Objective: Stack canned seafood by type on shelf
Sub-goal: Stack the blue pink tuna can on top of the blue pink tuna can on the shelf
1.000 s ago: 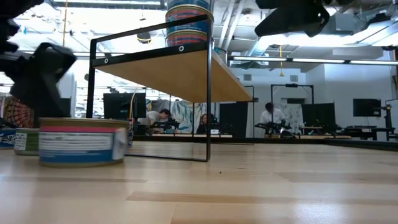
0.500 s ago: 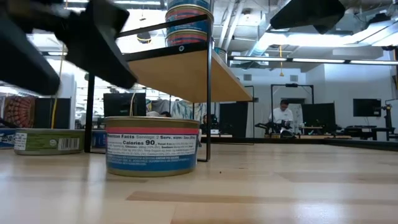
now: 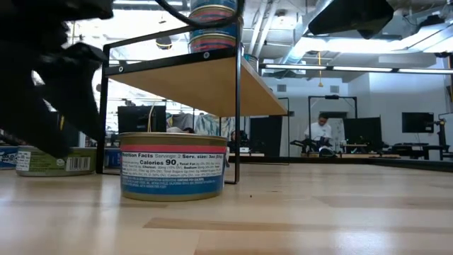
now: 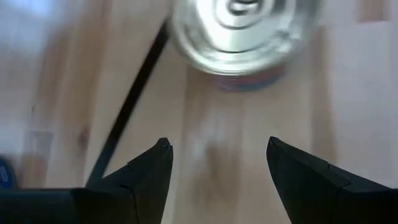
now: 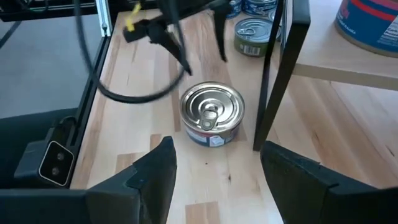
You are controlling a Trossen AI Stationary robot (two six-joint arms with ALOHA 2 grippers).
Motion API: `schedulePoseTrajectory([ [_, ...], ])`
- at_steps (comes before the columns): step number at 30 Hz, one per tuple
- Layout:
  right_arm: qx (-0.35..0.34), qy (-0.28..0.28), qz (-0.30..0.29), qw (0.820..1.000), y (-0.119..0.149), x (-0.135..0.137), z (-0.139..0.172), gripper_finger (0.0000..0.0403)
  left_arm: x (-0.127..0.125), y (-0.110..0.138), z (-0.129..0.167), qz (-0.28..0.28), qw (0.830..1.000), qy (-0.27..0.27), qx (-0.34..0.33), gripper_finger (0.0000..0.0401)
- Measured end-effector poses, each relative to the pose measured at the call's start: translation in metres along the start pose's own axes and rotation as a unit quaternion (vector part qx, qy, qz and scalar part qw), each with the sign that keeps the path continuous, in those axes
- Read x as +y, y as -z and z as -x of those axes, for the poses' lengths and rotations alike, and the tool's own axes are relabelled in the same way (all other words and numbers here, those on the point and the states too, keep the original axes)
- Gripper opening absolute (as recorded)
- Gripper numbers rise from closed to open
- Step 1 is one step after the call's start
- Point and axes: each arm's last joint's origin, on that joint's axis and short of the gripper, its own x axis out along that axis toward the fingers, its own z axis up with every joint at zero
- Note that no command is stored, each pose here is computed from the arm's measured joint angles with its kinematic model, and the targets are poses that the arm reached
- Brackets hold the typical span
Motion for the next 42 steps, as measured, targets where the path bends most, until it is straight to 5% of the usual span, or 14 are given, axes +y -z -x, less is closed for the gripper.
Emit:
schedulePoseTrajectory([
  [5,0.000,0.000,0.001,1.000,0.000,0.000,0.000,0.0260,0.005,-0.010,-0.025,0.001,1.000,0.009,-0.015,0.0249],
  [11,0.002,0.001,0.000,1.000,0.001,0.000,0.000,0.0260,-0.007,-0.037,-0.051,-0.028,0.989,0.050,-0.138,0.0249],
  [17,0.058,-0.036,-0.041,0.997,0.009,0.003,0.005,0.0260,-0.008,-0.041,-0.040,-0.029,0.985,0.041,-0.163,0.0249],
  [31,0.141,0.084,-0.067,0.984,0.032,-0.033,-0.044,0.0240,-0.029,-0.031,-0.013,-0.006,0.980,0.059,-0.188,0.0249],
  [42,0.164,0.077,-0.070,0.981,0.039,-0.032,-0.048,0.0184,-0.026,-0.029,-0.015,-0.006,0.983,0.036,-0.183,0.0249],
])
